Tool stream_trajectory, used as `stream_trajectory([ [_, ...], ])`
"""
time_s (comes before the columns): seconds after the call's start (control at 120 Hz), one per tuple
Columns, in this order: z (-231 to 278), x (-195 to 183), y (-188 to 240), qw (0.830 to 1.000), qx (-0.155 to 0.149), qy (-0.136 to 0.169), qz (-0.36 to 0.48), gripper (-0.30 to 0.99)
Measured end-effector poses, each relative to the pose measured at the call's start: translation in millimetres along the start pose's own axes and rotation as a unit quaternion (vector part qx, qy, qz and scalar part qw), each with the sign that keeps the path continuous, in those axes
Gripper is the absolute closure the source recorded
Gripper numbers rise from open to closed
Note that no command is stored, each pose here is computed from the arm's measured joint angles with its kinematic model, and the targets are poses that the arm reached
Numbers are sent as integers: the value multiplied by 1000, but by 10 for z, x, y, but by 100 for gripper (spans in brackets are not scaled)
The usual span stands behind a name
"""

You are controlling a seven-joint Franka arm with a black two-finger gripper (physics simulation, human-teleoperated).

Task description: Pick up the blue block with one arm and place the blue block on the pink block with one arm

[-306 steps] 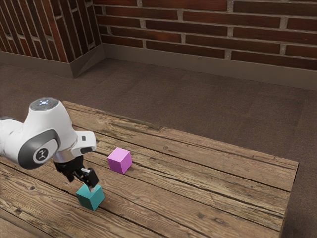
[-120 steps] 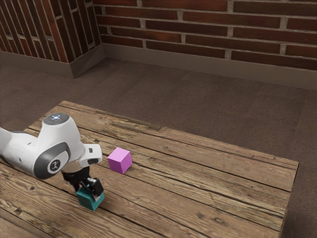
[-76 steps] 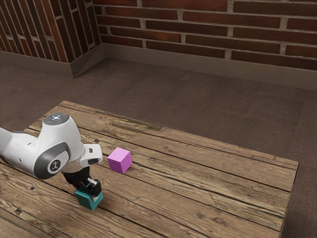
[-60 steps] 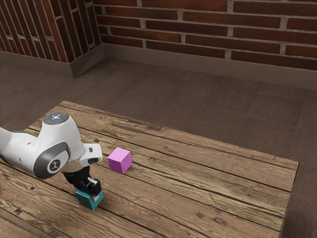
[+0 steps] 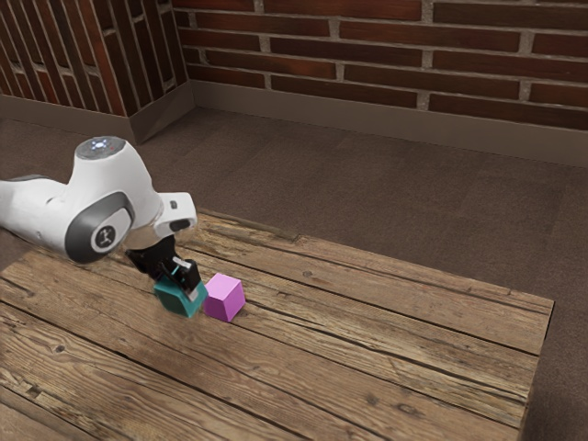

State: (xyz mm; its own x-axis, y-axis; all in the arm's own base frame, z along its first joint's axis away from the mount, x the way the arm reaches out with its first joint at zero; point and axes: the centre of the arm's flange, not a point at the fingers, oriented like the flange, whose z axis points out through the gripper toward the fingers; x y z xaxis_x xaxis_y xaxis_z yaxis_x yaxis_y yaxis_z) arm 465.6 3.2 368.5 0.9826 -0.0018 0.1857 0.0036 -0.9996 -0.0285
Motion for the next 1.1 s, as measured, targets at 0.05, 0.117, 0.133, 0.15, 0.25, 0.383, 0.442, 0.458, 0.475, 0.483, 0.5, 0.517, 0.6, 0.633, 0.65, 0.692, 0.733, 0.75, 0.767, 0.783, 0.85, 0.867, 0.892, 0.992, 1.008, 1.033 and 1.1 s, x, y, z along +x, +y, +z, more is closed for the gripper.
stream_trajectory([
  [0.05,-60,59,-1,1000,1,-1,-1,39],
  [0.117,-85,114,-1,1000,2,-5,-2,39],
  [0.133,-81,128,-1,1000,3,-7,-2,39],
  [0.15,-74,141,0,1000,3,-9,-2,39],
  [0.25,-39,219,10,1000,5,-18,-3,40],
  [0.383,6,401,4,1000,7,-26,-5,40],
  [0.442,27,504,5,1000,8,-28,-5,40],
  [0.458,38,526,6,1000,8,-30,-5,40],
  [0.475,44,551,7,999,8,-30,-5,40],
  [0.483,45,563,7,999,8,-30,-5,40],
  [0.5,49,582,8,999,8,-31,-5,41],
  [0.517,54,596,9,999,9,-32,-5,41],
  [0.6,74,634,16,999,9,-36,-5,41],
  [0.633,82,639,19,999,9,-38,-4,41],
  [0.65,88,640,21,999,9,-39,-4,41],
  [0.692,105,651,25,999,9,-40,-4,41],
  [0.733,125,682,30,999,9,-42,-4,41],
  [0.75,137,698,32,999,9,-42,-3,41],
  [0.767,144,715,35,999,9,-42,-3,41],
  [0.783,152,729,38,999,10,-43,-3,41],
  [0.85,185,786,59,999,10,-44,-1,41],
  [0.867,194,797,67,999,10,-44,0,41],
  [0.892,208,814,79,999,10,-45,1,41],
  [0.992,231,878,118,999,9,-45,4,41],
  [1.008,234,886,120,999,9,-45,5,41],
  [1.033,236,895,121,999,9,-45,5,41],
  [1.1,239,905,112,999,10,-45,5,41],
])
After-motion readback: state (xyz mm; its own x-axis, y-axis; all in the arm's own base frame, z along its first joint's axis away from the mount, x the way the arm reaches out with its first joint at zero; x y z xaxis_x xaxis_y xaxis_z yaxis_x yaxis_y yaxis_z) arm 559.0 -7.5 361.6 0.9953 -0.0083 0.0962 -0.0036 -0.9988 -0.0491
